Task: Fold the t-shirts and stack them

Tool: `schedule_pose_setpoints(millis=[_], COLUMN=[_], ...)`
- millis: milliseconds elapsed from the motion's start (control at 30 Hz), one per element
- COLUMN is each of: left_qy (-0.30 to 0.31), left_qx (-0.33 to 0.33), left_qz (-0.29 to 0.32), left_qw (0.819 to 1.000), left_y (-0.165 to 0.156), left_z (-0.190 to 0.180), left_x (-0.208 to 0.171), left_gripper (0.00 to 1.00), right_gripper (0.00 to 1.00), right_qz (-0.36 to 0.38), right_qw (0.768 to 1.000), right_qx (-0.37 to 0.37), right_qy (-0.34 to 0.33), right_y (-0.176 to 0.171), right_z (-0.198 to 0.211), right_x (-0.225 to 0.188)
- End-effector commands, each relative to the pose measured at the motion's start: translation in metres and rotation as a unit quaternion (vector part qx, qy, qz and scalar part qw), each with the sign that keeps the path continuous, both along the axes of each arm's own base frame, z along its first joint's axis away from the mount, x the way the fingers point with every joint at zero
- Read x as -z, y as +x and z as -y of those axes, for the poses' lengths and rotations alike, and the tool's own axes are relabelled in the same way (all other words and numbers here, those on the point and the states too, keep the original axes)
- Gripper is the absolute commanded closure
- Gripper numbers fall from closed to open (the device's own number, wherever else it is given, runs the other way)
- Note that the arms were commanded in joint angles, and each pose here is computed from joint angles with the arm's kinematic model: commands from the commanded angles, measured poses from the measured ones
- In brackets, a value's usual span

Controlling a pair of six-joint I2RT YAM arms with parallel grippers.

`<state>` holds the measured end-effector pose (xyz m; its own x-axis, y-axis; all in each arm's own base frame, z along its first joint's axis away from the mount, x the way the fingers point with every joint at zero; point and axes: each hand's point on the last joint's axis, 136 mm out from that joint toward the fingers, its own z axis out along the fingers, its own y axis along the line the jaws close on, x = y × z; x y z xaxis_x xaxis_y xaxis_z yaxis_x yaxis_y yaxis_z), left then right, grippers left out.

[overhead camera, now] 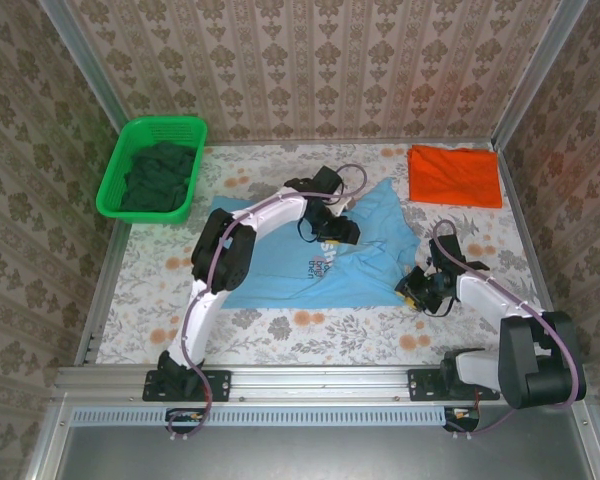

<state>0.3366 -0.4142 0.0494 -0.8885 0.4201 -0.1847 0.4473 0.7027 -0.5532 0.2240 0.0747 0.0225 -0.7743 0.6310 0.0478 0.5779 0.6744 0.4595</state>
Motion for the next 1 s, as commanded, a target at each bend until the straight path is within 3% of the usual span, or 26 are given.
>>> schedule_pose_setpoints(millis=[0,167,267,333,500,533,733,967], left_qy=[0.018,0.032,0.029,0.023,0.019,0.018,0.024,0.047], left_qx=[0.014,0.022,0.021,0.017,0.010,0.010,-0.015,-0.102], left_qz=[-0.001,0.010,0.004,0.001,0.001,0.001,0.044,0.125], left_qw=[1.000,0.999,0.999,1.000,1.000,1.000,0.999,0.986], left_y=[-0.005,-0.007,-0.008,-0.008,-0.007,-0.007,-0.003,0.006], left_z=[-0.005,-0.007,-0.004,-0.001,0.000,0.000,-0.015,-0.053], left_x=[0.009,0.012,0.018,0.019,0.019,0.018,0.003,-0.005], left_gripper=[0.43,0.41,0.48,0.58,0.97,1.00,1.00,1.00], right_gripper=[0.69,0.69,0.69,0.69,0.69,0.69,0.70,0.71], right_qz=[-0.002,-0.004,-0.005,-0.007,-0.012,-0.013,-0.032,-0.040], right_qw=[1.000,1.000,1.000,1.000,1.000,1.000,0.999,0.999], right_qx=[-0.007,-0.008,-0.007,-0.007,-0.004,-0.002,0.008,0.015], right_qy=[0.004,0.003,0.003,0.003,-0.002,-0.003,-0.010,-0.014], right_y=[-0.007,-0.011,-0.012,-0.012,-0.015,-0.014,-0.018,-0.021], right_z=[0.000,0.001,0.002,0.002,0.004,0.005,0.011,0.014], right_x=[0.002,0.003,0.004,0.005,0.007,0.007,0.011,0.013])
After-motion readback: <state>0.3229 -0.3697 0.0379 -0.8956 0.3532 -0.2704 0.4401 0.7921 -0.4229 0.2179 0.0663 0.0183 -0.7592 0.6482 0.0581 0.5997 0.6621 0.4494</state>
